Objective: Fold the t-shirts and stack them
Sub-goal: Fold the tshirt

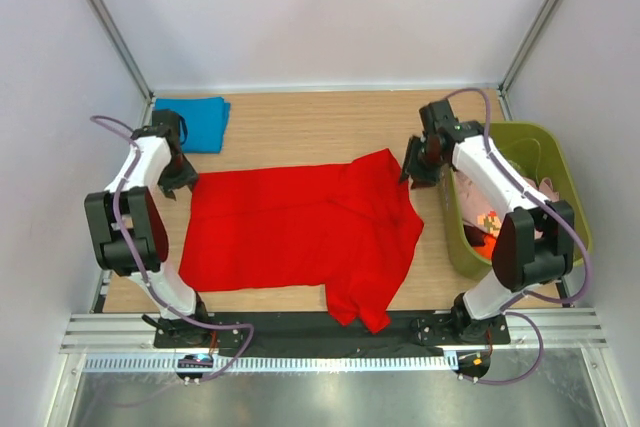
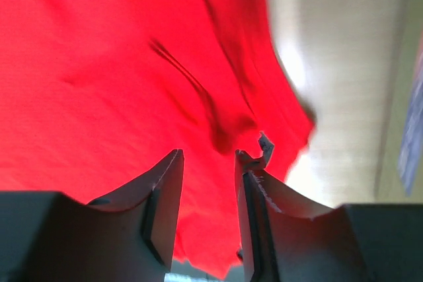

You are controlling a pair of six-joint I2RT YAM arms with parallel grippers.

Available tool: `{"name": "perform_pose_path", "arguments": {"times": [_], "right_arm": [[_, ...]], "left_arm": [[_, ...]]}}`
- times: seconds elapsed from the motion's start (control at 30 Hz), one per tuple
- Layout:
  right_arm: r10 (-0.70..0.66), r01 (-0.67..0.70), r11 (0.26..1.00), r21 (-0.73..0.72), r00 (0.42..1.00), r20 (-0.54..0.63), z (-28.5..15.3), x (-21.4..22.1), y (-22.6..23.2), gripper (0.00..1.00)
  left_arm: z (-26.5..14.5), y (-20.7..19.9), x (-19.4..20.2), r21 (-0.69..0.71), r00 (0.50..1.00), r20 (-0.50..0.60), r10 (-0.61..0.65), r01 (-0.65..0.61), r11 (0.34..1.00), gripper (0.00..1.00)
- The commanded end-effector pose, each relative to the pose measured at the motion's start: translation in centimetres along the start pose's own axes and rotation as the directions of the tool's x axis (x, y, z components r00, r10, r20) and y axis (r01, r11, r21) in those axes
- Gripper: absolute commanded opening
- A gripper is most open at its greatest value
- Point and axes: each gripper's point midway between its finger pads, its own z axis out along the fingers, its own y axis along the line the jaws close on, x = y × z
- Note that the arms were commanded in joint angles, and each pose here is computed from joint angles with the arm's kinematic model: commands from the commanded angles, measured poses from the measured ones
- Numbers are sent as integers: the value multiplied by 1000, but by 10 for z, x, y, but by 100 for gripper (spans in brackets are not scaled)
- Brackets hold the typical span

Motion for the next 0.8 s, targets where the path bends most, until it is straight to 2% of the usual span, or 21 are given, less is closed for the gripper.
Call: {"name": "perform_pose_path", "arguments": {"times": [0.0, 0.13, 0.2, 0.27, 0.3, 0.43, 0.63, 0.77], "right_arm": [[-75, 80, 996, -30, 987, 142, -16, -57, 25, 44], [-78, 89, 994, -69, 985, 156, 0, -76, 40, 45], [-89, 102, 991, -82, 984, 155, 6, -83, 46, 45], [-96, 109, 990, -93, 986, 140, 21, -92, 53, 45], [-97, 109, 990, -87, 987, 131, 25, -95, 54, 45], [-91, 99, 993, -71, 990, 105, 53, -114, 61, 44], [-90, 96, 994, -59, 991, 99, 71, -134, 70, 46], [-88, 91, 995, -37, 994, 68, 76, -130, 65, 46]], "left_arm": [[-40, -11, -29, 96, 990, 108, -95, 85, 992, 48], [-49, -30, -41, 209, 980, 144, -137, 106, 972, 44], [-48, -48, -37, 292, 987, 109, -121, 85, 953, 43], [-46, -63, -38, 353, 991, 89, -104, 66, 933, 36], [-44, -75, -32, 404, 995, 46, -85, 60, 913, 34], [-19, -93, -25, 429, 999, -38, -38, 51, 902, 27], [4, -98, -20, 408, 996, -86, -11, 46, 912, 27], [14, -98, -14, 394, 993, -117, 0, 47, 918, 26]]}}
